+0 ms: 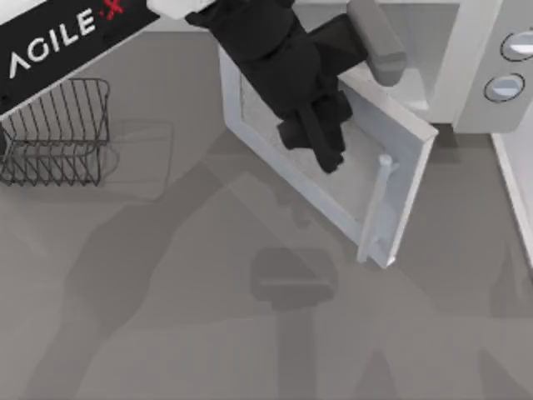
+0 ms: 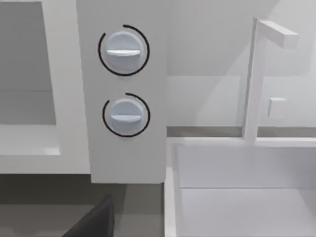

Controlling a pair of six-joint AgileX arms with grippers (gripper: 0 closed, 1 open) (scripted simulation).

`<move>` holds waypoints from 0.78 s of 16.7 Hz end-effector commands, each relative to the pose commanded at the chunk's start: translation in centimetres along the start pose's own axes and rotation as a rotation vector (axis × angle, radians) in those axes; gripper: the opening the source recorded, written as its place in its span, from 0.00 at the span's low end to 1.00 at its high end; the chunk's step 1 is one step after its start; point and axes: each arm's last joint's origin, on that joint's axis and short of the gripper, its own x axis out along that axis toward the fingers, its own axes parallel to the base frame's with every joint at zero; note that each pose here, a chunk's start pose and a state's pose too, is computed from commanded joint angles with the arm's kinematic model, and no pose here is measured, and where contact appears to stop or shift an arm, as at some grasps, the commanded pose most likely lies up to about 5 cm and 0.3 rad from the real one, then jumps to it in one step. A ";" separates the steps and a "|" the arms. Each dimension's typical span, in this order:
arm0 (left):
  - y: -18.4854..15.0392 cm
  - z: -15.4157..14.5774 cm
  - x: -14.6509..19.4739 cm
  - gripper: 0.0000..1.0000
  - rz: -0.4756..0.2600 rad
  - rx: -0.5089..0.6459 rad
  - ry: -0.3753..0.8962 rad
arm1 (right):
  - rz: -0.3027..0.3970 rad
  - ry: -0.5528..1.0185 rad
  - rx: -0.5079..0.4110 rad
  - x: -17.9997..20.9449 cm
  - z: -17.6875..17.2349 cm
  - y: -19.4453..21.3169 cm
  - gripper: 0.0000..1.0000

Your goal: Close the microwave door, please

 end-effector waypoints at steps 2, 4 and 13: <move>0.0 0.7 -1.0 0.00 0.041 0.024 -0.040 | 0.000 0.000 0.000 0.0 0.0 0.0 1.00; 0.1 0.7 -1.1 0.00 0.045 0.026 -0.043 | 0.000 0.000 0.000 0.0 0.0 0.0 1.00; -3.4 3.4 2.5 0.00 0.057 0.154 0.050 | 0.000 0.000 0.000 0.0 0.0 0.0 1.00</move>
